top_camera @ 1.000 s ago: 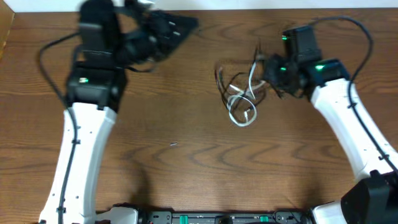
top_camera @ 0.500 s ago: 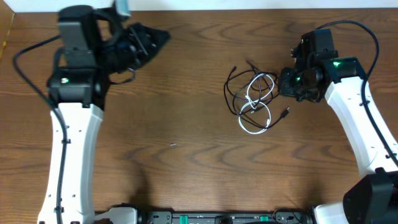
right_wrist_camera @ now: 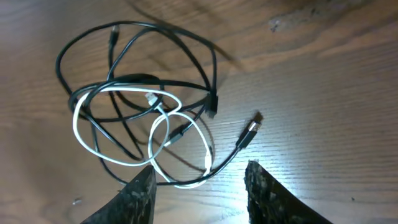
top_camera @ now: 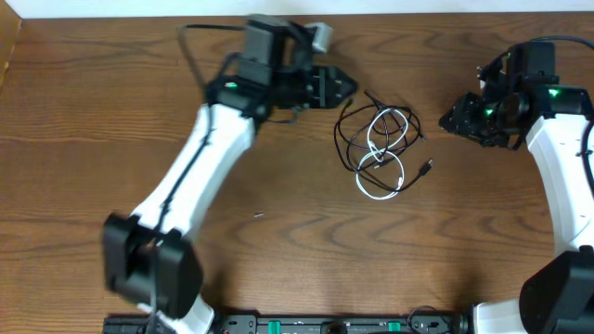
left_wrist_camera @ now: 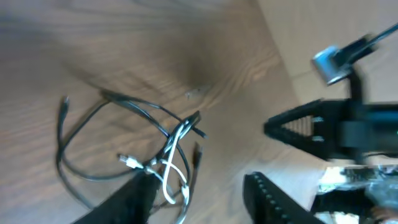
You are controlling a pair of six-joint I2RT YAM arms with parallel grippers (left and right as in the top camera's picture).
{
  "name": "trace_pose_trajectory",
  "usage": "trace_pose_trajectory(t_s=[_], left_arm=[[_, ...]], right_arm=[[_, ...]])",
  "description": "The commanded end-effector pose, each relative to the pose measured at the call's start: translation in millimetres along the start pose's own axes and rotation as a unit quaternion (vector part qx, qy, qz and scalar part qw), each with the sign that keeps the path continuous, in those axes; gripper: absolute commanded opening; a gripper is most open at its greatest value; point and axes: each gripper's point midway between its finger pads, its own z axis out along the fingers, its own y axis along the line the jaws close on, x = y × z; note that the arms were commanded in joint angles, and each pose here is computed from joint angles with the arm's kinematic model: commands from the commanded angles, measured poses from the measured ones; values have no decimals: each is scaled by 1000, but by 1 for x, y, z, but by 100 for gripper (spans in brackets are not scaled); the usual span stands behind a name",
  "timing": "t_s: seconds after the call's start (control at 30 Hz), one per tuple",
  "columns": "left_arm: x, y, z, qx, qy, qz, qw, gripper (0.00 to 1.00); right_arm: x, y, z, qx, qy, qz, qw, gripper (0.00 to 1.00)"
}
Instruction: Untangle cables
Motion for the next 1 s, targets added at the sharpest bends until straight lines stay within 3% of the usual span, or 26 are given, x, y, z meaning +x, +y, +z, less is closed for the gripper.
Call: trace_pose_trajectory(t_s=[0.0, 0.23, 0.5, 0.57, 0.77, 0.97], left_arm=[[10, 9, 38, 0, 17, 53, 998, 54], [37, 38, 99, 5, 47, 64, 997, 57], [62, 41, 139, -1, 63, 103, 993, 55], [65, 44, 146, -9, 62, 108, 992, 47], [56, 43, 143, -7, 48, 112, 992, 8], [32, 28, 103, -1, 32, 63, 997, 7]], right_arm=[[2, 10, -7, -25, -2, -30, 999, 43], [2, 10, -7, -25, -2, -36, 999, 45], [6, 9, -7, -21, 6, -46, 999, 47], [7, 9, -7, -21, 7, -48, 999, 47], [6, 10, -7, -24, 6, -49, 998, 47], [7, 20, -6, -42, 5, -66, 997, 46]])
